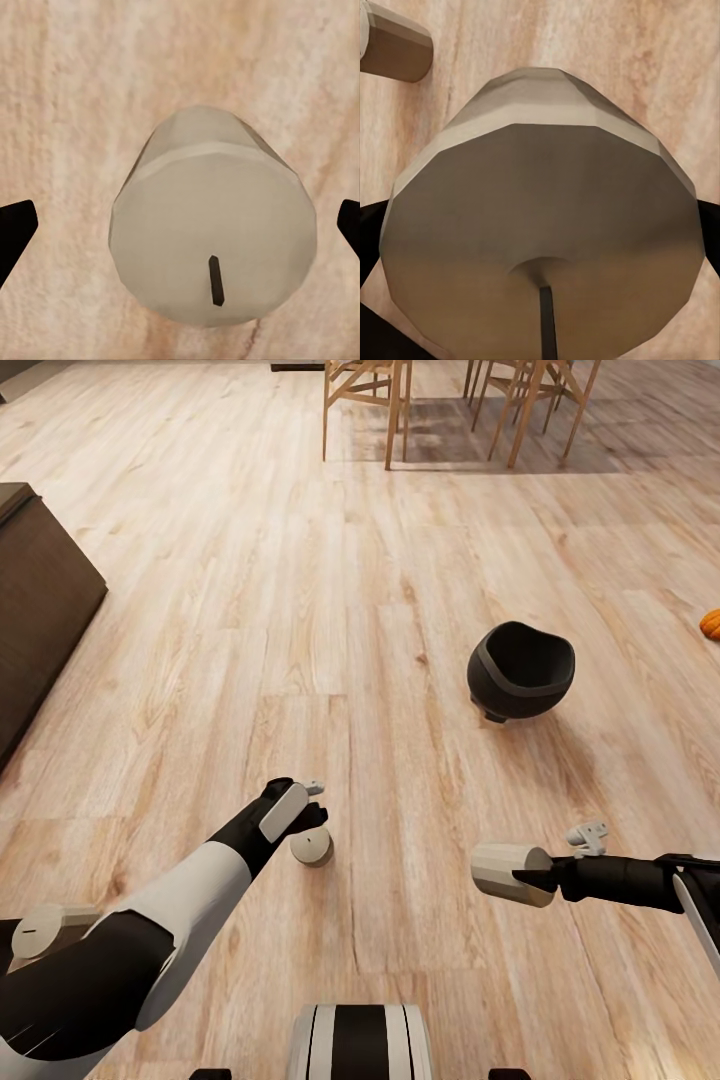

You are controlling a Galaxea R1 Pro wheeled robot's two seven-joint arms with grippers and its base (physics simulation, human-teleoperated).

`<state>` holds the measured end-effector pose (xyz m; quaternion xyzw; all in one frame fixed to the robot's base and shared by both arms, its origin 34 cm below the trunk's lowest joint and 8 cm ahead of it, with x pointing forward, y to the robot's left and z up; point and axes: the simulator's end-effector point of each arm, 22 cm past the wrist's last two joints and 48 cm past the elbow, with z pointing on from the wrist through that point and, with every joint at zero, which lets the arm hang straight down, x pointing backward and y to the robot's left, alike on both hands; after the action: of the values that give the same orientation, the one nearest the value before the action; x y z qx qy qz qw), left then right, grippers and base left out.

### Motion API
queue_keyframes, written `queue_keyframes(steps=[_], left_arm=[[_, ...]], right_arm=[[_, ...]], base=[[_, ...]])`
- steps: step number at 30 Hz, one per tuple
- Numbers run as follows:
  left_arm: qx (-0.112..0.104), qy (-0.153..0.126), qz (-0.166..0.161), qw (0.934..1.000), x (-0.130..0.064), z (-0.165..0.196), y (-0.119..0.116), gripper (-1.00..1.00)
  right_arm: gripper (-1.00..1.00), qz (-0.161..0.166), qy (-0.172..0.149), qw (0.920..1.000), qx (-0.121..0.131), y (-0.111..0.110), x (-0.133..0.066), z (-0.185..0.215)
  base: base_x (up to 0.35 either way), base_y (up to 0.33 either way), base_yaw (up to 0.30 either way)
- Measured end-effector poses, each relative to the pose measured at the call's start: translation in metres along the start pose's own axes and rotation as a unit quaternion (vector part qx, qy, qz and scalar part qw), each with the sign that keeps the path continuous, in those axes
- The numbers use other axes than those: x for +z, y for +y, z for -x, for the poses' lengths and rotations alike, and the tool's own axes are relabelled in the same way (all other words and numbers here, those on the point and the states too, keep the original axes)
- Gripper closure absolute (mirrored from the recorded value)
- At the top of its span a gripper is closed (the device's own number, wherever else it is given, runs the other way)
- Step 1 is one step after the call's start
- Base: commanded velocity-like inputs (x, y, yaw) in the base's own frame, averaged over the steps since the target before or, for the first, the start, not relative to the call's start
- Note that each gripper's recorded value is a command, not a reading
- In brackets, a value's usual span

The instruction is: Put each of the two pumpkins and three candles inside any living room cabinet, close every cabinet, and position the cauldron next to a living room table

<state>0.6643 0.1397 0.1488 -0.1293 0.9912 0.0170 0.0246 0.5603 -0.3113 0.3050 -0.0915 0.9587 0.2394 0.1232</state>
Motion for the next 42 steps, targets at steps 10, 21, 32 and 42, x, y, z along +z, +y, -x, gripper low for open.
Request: queue_keyframes(steps=[10,21,32,42], left_arm=[[-0.001,-0.001,-0.013,0.9999,-0.001,0.001,-0.007,-1.00],[-0.001,0.005,-0.015,0.9999,0.006,-0.003,-0.008,-1.00],[0.000,0.020,-0.012,0.9997,0.022,-0.015,-0.006,-1.00],[-0.005,0.026,-0.014,0.9995,0.029,-0.020,-0.008,-1.00]], right_arm=[[1.00,0.001,0.000,1.0000,0.000,0.000,0.000,0.000],[1.00,0.001,0.005,1.0000,0.003,-0.002,0.005,-0.004],[1.00,0.003,0.018,0.9998,0.010,-0.007,0.016,-0.013],[1.00,0.003,0.023,0.9997,0.013,-0.009,0.020,-0.017]], base=[[0.000,0.000,0.000],[0.000,0.000,0.000],[0.000,0.000,0.000],[0.000,0.000,0.000]])
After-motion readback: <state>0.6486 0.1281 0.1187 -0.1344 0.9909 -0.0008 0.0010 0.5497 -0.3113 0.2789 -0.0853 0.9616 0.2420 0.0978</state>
